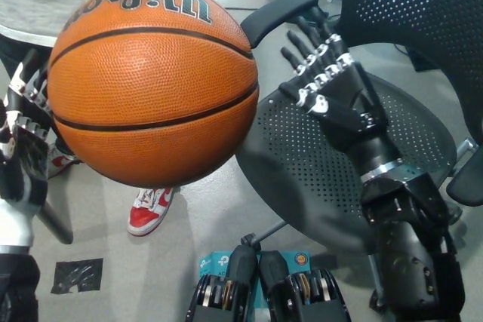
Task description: The robot grabs the basketball from a person using both hands and then drops it on the black chair in the front
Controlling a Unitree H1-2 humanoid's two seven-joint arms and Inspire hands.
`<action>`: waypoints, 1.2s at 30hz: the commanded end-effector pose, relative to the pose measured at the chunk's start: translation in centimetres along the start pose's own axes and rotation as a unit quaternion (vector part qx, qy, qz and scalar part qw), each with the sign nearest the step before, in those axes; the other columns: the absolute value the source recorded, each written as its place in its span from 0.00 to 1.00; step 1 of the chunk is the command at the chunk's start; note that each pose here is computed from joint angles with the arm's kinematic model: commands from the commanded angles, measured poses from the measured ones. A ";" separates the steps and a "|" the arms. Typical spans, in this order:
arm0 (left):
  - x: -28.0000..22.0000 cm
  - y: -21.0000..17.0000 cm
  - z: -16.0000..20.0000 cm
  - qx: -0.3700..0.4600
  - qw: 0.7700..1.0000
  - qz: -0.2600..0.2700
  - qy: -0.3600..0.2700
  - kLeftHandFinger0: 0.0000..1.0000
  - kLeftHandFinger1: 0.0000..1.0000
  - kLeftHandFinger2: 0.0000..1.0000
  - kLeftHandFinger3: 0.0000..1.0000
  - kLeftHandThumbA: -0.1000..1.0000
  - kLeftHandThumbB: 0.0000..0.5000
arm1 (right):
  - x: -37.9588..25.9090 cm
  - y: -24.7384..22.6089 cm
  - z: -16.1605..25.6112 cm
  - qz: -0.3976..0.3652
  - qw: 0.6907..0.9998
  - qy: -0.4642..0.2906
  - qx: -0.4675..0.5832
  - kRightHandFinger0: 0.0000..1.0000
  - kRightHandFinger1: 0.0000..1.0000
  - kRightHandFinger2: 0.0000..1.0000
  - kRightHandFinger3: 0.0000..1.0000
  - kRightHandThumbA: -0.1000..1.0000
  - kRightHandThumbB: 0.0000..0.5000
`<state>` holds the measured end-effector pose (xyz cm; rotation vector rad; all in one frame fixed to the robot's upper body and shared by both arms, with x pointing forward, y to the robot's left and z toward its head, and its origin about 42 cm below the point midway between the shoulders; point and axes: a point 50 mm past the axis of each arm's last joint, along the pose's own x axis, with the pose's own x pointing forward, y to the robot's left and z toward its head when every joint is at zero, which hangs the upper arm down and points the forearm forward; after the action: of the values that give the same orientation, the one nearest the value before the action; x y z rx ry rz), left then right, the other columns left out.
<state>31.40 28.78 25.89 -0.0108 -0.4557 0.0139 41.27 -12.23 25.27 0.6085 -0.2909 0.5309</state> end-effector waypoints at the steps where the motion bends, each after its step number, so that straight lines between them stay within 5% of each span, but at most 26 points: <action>1: -0.2 -0.3 0.0 -0.003 1.000 -0.012 -0.004 1.00 1.00 1.00 1.00 1.00 0.27 | 2.4 2.7 0.7 0.065 0.997 -0.030 0.000 1.00 1.00 1.00 1.00 1.00 0.90; 27: 0.0 -1.3 -0.5 -0.013 1.000 -0.026 -0.008 1.00 1.00 1.00 1.00 1.00 0.23 | 3.2 5.6 1.8 0.147 0.981 -0.040 0.118 1.00 1.00 1.00 1.00 1.00 0.95; 32: 0.3 -1.4 -0.3 -0.013 1.000 -0.026 -0.010 1.00 1.00 1.00 1.00 1.00 0.22 | 3.5 5.7 1.6 0.131 0.989 -0.030 0.061 1.00 1.00 1.00 1.00 1.00 0.97; 36: 0.5 -1.6 -0.3 -0.017 0.999 -0.029 -0.013 1.00 1.00 1.00 1.00 1.00 0.24 | 3.8 5.7 0.4 0.089 0.992 -0.012 -0.083 1.00 1.00 1.00 1.00 1.00 0.93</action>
<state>31.53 28.38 24.48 -0.0242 -0.4162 0.0106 40.89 -9.07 27.43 0.6826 -0.3185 0.7040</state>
